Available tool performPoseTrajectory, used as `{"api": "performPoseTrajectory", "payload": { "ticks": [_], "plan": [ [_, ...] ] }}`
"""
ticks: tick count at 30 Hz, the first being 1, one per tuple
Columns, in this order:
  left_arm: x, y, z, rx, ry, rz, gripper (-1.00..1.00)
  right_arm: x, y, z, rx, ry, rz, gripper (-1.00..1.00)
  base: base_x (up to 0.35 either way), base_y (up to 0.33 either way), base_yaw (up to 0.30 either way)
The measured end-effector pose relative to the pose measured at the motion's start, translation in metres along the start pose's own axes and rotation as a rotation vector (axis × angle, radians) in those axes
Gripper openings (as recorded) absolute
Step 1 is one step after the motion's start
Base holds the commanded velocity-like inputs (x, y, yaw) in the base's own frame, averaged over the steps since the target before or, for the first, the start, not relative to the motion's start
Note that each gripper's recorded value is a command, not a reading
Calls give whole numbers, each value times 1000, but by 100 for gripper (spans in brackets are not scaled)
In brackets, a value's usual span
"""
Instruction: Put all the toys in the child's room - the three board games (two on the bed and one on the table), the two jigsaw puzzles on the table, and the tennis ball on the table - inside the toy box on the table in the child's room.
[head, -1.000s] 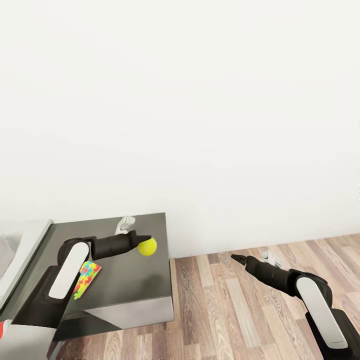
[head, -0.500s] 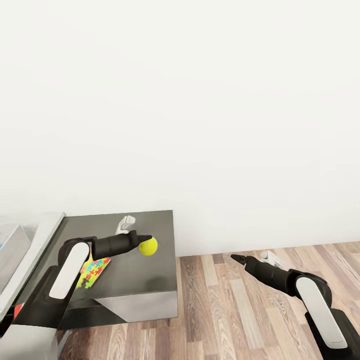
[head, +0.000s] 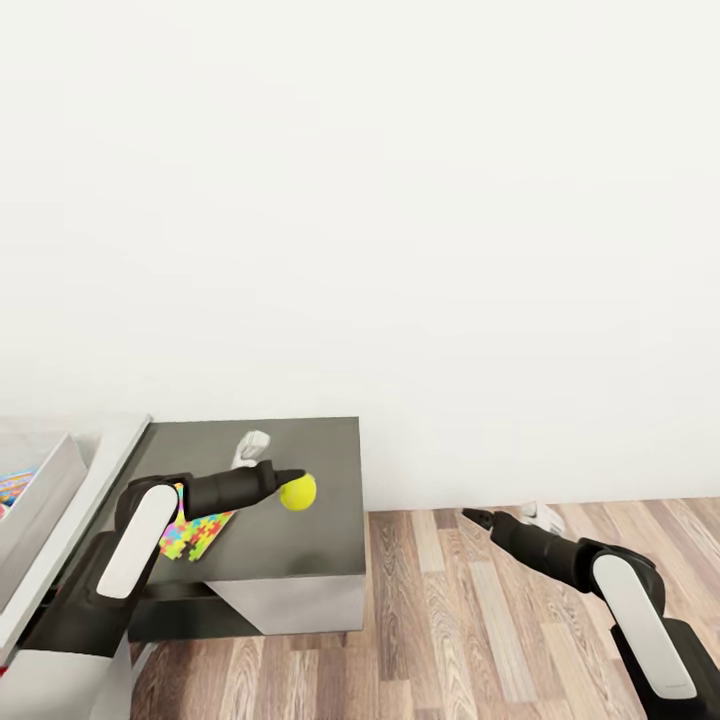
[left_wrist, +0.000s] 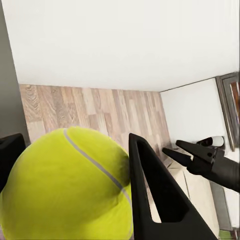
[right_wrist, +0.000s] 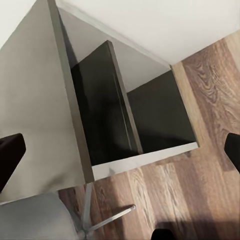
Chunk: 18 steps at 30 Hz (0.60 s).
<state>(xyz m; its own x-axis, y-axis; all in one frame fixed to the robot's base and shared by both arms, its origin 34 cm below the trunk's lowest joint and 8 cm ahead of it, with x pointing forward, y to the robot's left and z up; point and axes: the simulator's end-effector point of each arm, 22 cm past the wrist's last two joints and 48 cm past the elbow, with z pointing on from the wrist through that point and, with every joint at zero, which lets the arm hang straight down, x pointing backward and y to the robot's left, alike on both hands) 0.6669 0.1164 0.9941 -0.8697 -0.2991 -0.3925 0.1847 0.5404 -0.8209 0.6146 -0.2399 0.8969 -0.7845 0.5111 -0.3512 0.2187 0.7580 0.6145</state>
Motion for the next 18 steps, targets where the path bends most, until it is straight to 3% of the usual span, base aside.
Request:
{"api": "performPoseTrajectory", "payload": {
  "ticks": [3,6,8,11,18],
  "plan": [
    [-1,-13,-8,73,2,10,-100,-3,1,-4,-21,-3,0,100,-2,0,1],
    [-4,-25,-20,151,6,24,-100,-7,31,-15,-156,0,-14,100,0,0,0],
    [-6,-33,-33,212,10,37,-100,-8,58,-27,-295,15,-12,100,0,0,0],
    [-6,-43,-50,289,17,48,-100,-21,75,-46,-418,-6,-1,100,0,0,0],
    [-9,-58,-71,394,2,47,-100,-43,78,-65,-483,-59,17,100,0,0,0]
  ]
}}
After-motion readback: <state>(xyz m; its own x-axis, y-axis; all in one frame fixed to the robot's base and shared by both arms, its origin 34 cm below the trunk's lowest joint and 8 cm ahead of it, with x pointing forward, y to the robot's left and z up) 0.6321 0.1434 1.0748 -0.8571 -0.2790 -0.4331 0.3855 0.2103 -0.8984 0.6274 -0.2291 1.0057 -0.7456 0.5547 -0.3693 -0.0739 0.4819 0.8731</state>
